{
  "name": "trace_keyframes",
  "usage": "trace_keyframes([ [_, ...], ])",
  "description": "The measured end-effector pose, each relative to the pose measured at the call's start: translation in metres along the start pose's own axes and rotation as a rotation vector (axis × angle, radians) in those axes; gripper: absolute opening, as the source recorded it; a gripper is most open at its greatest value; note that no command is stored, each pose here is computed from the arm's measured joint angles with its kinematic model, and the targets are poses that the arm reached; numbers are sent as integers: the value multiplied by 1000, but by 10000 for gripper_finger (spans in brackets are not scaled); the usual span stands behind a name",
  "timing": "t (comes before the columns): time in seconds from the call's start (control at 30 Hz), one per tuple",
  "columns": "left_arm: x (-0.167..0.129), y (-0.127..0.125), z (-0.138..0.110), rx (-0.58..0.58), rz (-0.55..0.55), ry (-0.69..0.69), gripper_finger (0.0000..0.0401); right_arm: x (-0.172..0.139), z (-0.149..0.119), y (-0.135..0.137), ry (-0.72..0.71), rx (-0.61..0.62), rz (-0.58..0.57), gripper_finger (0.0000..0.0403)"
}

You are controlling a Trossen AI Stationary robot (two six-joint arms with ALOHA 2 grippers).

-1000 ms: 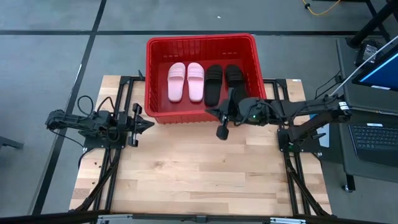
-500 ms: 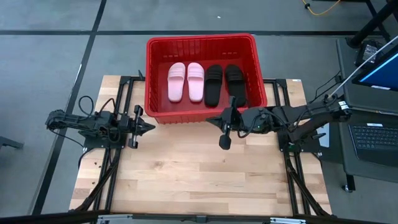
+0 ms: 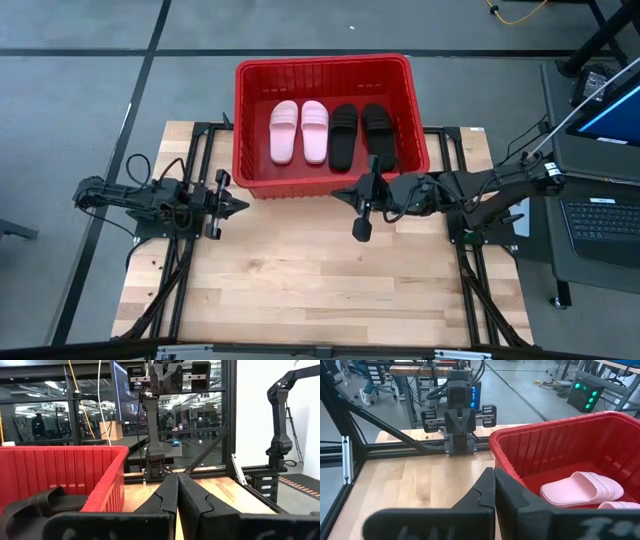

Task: Pick and place slides into bin
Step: Return to Home Position

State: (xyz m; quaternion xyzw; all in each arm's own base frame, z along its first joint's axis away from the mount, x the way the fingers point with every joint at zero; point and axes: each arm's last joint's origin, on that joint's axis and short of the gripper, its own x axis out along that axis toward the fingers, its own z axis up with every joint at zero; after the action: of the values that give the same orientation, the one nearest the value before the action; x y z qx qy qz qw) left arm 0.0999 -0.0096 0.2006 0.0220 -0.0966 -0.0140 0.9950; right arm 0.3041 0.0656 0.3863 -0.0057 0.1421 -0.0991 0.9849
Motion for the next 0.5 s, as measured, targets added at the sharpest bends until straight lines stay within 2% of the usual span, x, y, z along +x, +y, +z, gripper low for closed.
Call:
trace_keyframes([
  [0.23, 0, 4, 1, 42, 37, -10, 1, 0, 0, 0, -4, -27, 0, 3],
  [0.37, 0, 8, 3, 34, 12, -31, 1, 0, 1, 0, -6, -26, -1, 3],
  [0.5, 0, 12, 2, 17, 34, -29, 1, 0, 0, 0, -6, -23, 0, 3],
])
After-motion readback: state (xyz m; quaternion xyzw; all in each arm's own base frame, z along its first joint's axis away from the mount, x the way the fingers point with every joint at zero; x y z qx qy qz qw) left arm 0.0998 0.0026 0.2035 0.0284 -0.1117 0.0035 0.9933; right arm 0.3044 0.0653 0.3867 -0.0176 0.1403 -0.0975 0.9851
